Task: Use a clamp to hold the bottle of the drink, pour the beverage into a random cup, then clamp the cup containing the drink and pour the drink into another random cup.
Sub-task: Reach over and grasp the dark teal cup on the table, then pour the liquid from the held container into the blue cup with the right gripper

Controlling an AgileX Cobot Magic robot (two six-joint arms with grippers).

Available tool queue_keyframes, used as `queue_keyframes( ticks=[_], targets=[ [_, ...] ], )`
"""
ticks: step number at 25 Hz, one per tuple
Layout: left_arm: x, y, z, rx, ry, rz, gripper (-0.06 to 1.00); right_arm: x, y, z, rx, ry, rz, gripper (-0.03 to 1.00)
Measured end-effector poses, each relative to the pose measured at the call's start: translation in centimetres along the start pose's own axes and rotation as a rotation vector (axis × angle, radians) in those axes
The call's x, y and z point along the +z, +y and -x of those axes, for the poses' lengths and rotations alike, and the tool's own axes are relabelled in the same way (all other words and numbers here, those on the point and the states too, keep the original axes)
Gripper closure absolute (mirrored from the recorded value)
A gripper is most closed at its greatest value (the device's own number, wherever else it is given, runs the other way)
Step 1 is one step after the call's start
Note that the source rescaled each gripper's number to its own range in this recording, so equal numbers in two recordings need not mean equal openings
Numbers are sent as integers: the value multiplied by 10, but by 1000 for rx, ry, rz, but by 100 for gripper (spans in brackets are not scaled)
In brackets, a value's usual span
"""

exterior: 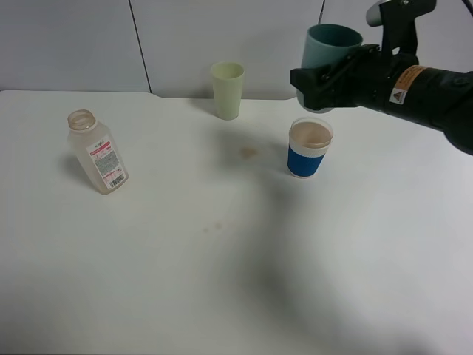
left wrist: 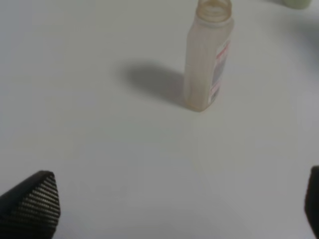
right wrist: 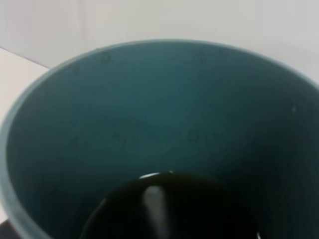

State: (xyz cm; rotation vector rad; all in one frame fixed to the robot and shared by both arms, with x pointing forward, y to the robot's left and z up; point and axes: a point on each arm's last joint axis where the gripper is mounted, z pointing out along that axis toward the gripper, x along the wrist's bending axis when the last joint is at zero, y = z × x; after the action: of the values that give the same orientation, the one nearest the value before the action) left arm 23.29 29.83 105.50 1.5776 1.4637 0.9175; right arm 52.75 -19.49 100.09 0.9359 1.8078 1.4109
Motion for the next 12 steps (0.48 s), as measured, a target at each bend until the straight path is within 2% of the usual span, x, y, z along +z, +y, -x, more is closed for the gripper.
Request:
queue_keyframes(
  ticks=[6,12],
  targets=[
    [0,0,0,0,0,0,-5,-16,-14,37,98,-60,-135,95],
    [0,0,0,0,0,0,-5,-18,-13,52,61,-62,-250,95]
  ],
)
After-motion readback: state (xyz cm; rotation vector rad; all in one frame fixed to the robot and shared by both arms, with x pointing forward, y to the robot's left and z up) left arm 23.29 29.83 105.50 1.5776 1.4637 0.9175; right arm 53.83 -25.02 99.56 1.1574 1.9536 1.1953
